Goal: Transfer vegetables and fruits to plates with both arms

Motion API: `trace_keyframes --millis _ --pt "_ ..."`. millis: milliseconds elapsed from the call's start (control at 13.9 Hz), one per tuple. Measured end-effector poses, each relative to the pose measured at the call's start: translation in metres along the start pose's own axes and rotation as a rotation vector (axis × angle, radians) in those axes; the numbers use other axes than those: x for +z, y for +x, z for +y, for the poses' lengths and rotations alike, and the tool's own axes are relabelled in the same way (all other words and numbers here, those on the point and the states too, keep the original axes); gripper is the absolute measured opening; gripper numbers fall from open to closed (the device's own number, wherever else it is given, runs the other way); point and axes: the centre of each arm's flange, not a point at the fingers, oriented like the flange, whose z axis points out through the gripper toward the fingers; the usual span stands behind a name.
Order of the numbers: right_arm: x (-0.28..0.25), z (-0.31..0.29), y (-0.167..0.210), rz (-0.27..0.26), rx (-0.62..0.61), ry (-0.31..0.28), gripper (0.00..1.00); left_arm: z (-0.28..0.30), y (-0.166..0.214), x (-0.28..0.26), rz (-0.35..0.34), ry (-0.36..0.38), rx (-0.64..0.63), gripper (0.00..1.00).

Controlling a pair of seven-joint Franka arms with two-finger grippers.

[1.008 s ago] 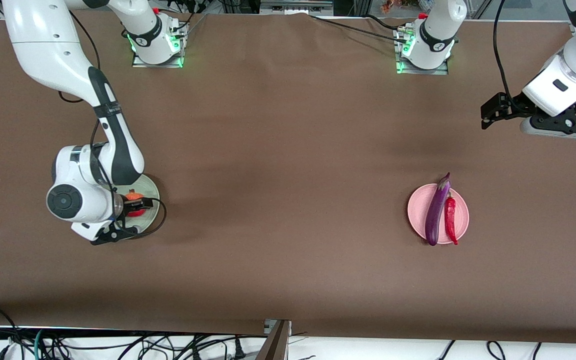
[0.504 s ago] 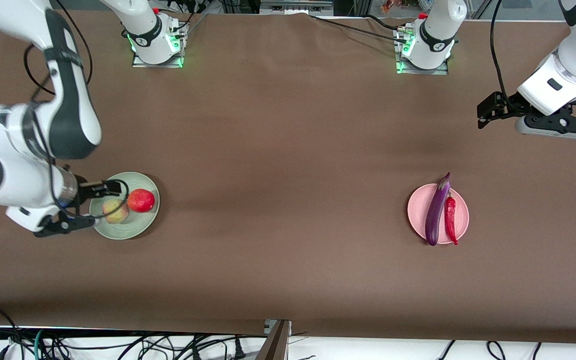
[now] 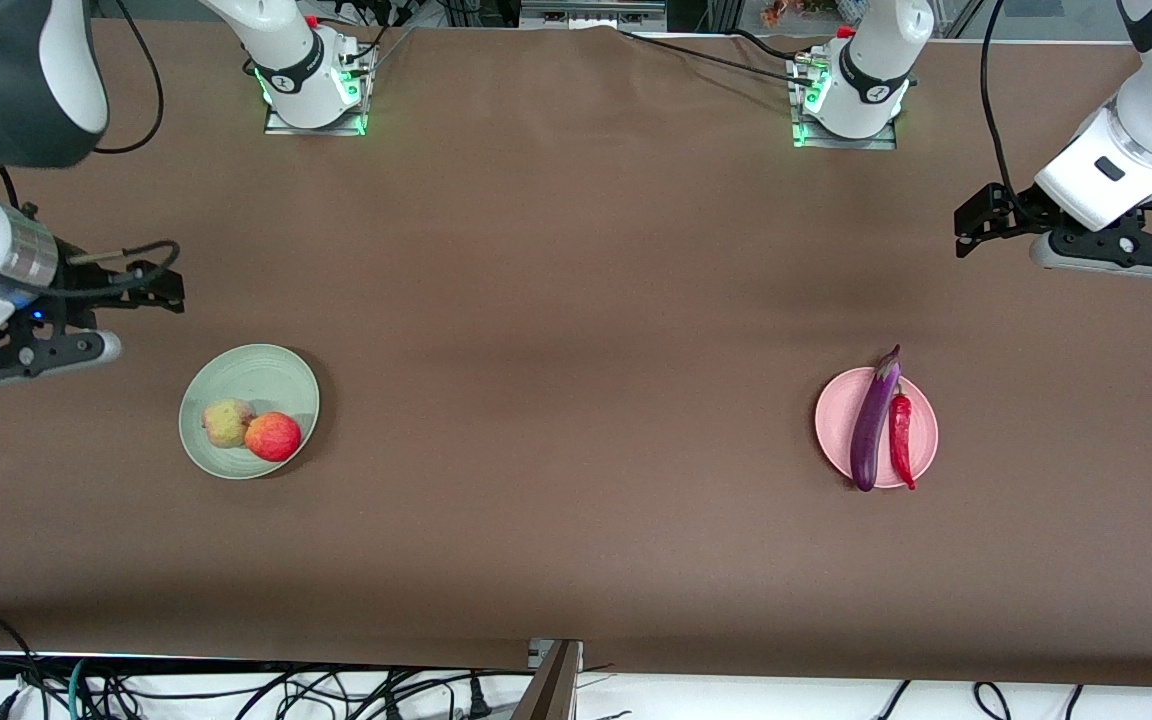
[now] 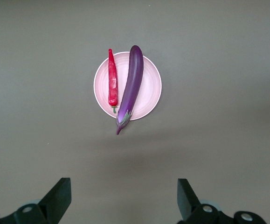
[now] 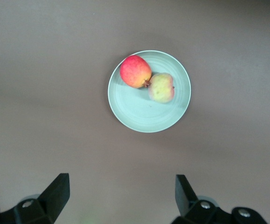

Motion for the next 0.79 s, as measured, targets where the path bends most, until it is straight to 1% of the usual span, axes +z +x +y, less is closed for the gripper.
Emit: trace_keyframes --millis 216,432,576,792 --pt "-0.014 0.014 -0.036 0.005 0.022 0.007 1.00 0.000 0.000 0.000 0.000 0.000 0.000 1.00" --pt "-0.030 0.031 -0.070 0.027 0.052 0.013 1.00 0.000 0.000 0.000 -0.001 0.000 0.001 1.00" --pt "-0.029 0.035 -0.080 0.022 0.065 0.017 1.00 0.001 0.000 0.000 -0.001 0.000 0.001 1.00" --pt "-0.017 0.026 -0.079 -0.001 0.079 0.021 1.00 0.003 0.000 0.000 -0.001 0.000 0.005 1.00"
